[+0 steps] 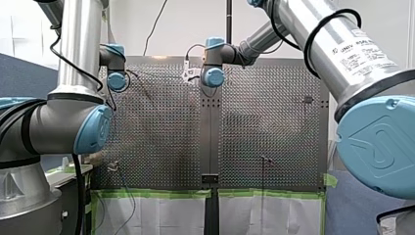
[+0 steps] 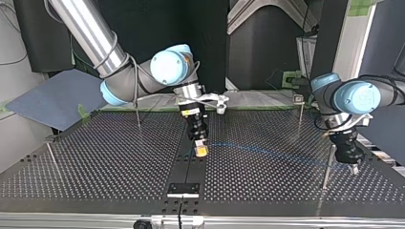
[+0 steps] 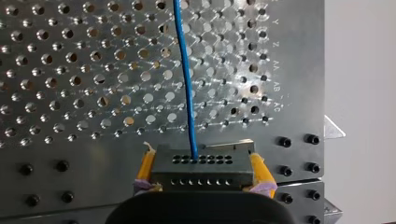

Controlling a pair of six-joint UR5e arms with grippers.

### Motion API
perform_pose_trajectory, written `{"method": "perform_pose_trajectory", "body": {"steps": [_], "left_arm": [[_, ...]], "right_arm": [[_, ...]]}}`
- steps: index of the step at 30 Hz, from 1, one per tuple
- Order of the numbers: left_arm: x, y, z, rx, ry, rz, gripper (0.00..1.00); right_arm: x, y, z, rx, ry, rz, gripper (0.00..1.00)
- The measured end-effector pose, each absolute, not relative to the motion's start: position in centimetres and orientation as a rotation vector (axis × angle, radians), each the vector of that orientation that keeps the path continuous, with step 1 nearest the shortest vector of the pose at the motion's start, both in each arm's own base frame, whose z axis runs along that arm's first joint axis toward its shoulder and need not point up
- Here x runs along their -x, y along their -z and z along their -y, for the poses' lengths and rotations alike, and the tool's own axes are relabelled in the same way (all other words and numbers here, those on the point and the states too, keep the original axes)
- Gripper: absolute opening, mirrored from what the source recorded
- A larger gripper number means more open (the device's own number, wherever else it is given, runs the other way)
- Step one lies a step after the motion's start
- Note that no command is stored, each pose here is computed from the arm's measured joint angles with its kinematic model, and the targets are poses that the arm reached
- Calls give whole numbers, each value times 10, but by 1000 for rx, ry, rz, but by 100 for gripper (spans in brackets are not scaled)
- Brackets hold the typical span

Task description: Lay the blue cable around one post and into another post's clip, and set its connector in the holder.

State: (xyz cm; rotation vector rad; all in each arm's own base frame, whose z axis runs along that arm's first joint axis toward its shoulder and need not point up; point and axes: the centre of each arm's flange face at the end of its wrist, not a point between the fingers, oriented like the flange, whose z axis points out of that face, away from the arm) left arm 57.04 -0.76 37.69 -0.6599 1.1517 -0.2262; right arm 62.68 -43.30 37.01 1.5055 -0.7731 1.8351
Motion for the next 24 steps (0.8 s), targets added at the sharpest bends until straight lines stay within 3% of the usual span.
{"method": "perform_pose_trajectory", "body": {"steps": [15, 24], "left_arm": [[-566, -362, 14, 603, 237, -1173, 0], [-569, -366, 19, 603, 313, -1110, 0]], "right_arm": [[-625, -363, 436, -1522, -1817, 781, 0], [-626, -362, 437, -1515, -1823, 784, 0]]}}
